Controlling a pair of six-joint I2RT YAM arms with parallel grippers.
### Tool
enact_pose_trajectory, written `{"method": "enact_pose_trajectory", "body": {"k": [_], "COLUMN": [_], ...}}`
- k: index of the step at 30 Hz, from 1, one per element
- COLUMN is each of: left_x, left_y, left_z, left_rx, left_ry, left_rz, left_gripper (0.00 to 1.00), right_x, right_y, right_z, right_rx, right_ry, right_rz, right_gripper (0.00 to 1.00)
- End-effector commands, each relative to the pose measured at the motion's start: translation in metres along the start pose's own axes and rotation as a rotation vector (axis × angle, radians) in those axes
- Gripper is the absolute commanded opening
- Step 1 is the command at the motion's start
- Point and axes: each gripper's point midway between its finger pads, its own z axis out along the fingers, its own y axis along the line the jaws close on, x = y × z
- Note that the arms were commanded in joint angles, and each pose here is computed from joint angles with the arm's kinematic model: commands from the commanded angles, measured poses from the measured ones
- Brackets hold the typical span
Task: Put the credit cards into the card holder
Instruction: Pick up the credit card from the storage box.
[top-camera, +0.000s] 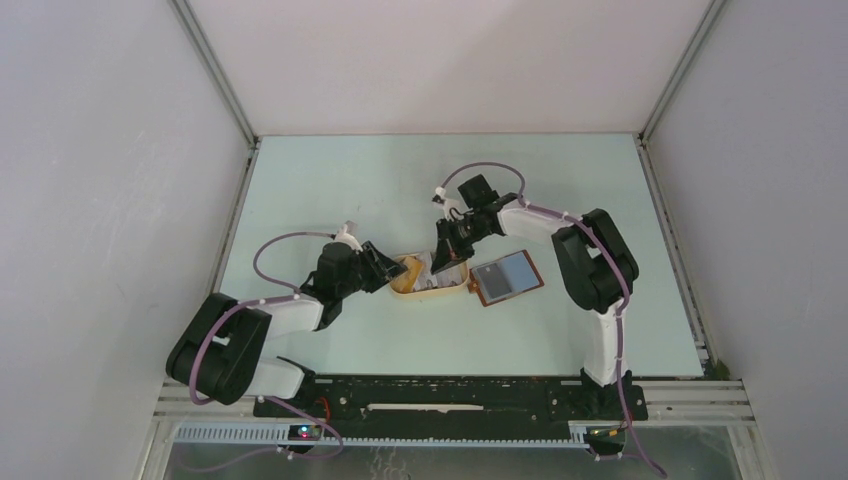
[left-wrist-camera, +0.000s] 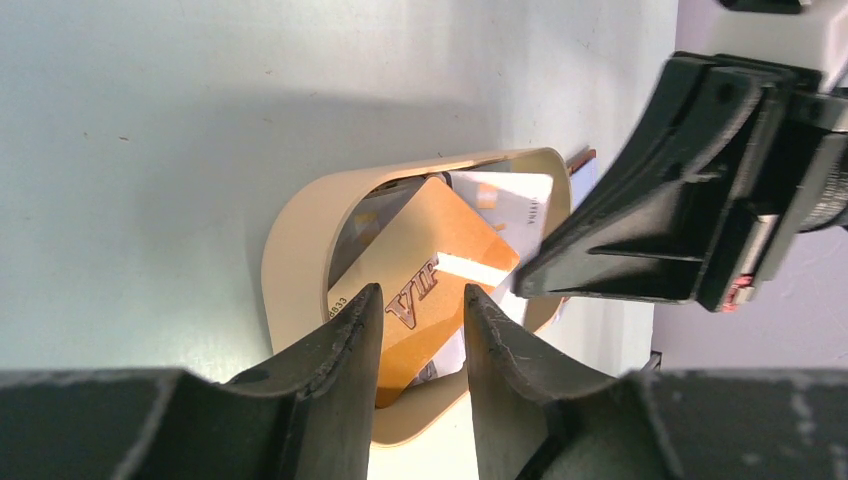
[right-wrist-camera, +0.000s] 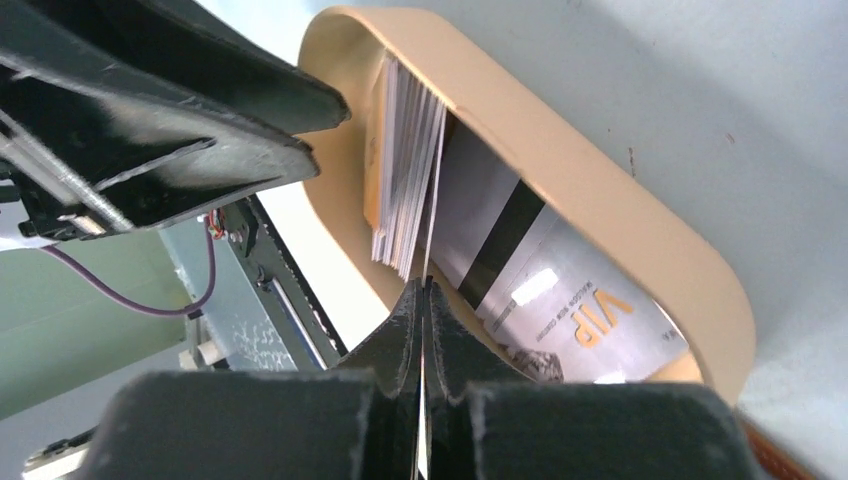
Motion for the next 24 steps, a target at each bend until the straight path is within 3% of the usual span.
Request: {"method": "enact_pose_trajectory", "body": {"k": [1,13,24], "left_x": [0.01,-0.024,-0.044], "left_y": [0.011,-0.014,-0.062], "left_z": [-0.008,-0.04,-0.068], "left_rx": [-0.024,-0.016,0.134], "left_ry": [0.019,-0.115,-0.207], "left_rz": [0.011,0.146,0.223], "left_gripper": [0.41,0.42,0.45], "right_x": [-0.017,-0.013,0.007], "right_y": [0.014,0.014,0.047], "right_z": [-0.031,-0.061,-0.118], "right_rx": [0.058,0.116,-0.088], "right_ry": [-0.085,-0.113,-0.195], "right_rz": [-0.122,-0.259,-0.438], "right_gripper": [0.0,0.0,0.0]}}
